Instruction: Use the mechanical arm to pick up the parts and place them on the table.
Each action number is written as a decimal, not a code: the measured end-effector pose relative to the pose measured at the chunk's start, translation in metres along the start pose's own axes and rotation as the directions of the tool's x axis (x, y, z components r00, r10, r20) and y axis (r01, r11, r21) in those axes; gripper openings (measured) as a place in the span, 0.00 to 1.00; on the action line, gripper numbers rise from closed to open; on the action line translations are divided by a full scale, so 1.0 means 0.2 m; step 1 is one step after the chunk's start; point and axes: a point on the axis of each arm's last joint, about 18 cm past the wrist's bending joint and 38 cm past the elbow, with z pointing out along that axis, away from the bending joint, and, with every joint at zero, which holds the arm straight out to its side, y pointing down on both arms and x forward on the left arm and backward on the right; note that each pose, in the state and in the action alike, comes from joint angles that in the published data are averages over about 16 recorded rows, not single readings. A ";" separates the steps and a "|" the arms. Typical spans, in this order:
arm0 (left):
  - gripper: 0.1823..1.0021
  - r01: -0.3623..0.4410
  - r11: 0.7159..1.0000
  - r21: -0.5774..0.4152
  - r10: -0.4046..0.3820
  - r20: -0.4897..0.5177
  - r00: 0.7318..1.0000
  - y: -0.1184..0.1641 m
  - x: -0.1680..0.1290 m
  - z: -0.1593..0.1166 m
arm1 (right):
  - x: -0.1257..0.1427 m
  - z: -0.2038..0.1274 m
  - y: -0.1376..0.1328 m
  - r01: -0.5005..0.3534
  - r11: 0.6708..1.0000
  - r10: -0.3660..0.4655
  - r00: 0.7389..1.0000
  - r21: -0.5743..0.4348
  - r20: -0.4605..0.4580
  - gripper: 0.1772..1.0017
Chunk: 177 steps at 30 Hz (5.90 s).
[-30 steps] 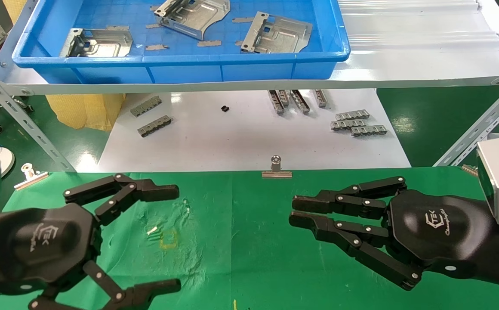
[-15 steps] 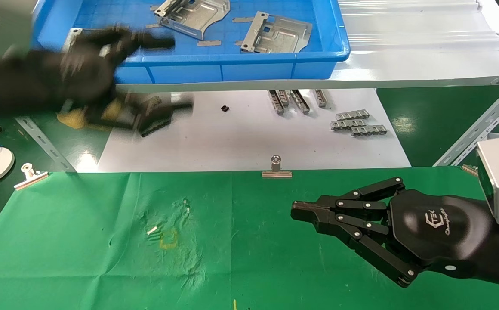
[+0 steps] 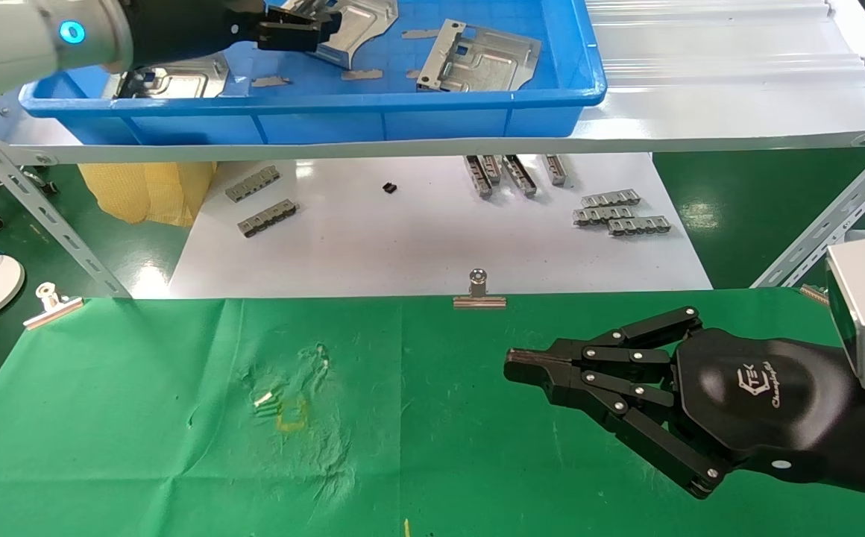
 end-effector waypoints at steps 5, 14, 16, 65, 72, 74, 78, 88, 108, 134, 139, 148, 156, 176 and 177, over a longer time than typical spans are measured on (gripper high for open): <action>1.00 0.031 0.999 -0.030 -0.030 0.047 0.998 0.01 0.00 0.06 | 0.00 0.00 0.00 0.000 1.000 0.000 1.000 0.000 0.000 0.02; 0.96 0.088 0.995 -0.043 -0.084 0.074 0.994 0.04 0.01 0.09 | 0.00 0.00 0.00 0.000 1.000 0.000 1.000 0.000 0.000 0.05; 0.94 0.100 0.994 -0.043 -0.096 0.079 0.992 0.04 0.01 0.10 | 0.00 0.00 0.00 0.000 1.000 0.000 1.000 0.000 0.000 0.07; 0.12 -0.050 0.986 0.157 0.085 -0.224 0.971 -0.15 0.06 -0.24 | 0.00 0.00 0.00 0.000 1.000 0.000 1.000 0.000 0.000 0.99; 0.12 -0.119 0.972 0.202 0.186 -0.354 0.917 -0.07 0.10 -0.46 | 0.00 0.00 0.00 0.000 1.000 0.000 1.000 0.000 0.000 1.00; 0.12 -0.142 0.968 0.207 0.213 -0.378 0.901 -0.03 0.11 -0.52 | 0.00 0.00 0.00 0.000 1.000 0.000 1.000 0.000 0.000 1.00; 0.12 -0.196 0.958 0.209 0.268 -0.414 0.870 0.10 0.13 -0.62 | 0.00 0.00 0.00 0.000 1.000 0.000 1.000 0.000 0.000 1.00; 0.12 -0.300 0.941 0.158 0.338 -0.484 0.807 0.50 0.23 -0.81 | 0.00 0.00 0.00 0.000 1.000 0.000 1.000 0.000 0.000 1.00; 0.12 -0.529 0.848 -0.025 0.379 -0.670 0.639 1.09 0.41 -0.77 | 0.00 0.00 0.00 0.000 1.000 0.000 1.000 0.000 0.000 1.00; 0.30 -0.423 0.906 0.032 0.354 -0.607 0.711 1.07 0.45 -0.72 | 0.00 0.00 0.00 0.000 1.000 0.000 1.000 0.000 0.000 1.00; 0.43 -0.332 0.943 0.021 0.282 -0.582 0.763 1.07 0.46 -0.73 | 0.00 0.00 0.00 0.000 1.000 0.000 1.000 0.000 0.000 1.00; 0.66 -0.282 0.959 0.018 0.242 -0.569 0.786 1.07 0.46 -0.74 | 0.00 0.00 0.00 0.000 1.000 0.000 1.000 0.000 0.000 1.00; 0.85 -0.245 0.969 0.037 0.223 -0.564 0.795 1.05 0.47 -0.75 | 0.00 0.00 0.00 0.000 1.000 0.000 1.000 0.000 0.000 1.00; 1.00 -0.072 0.992 0.103 0.118 -0.565 0.816 0.89 0.55 -0.86 | 0.00 0.00 0.00 0.000 1.000 0.000 1.000 0.000 0.000 1.00; 1.00 -0.063 0.992 0.106 0.113 -0.567 0.816 0.88 0.55 -0.87 | 0.00 0.00 0.00 0.000 1.000 0.000 1.000 0.000 0.000 1.00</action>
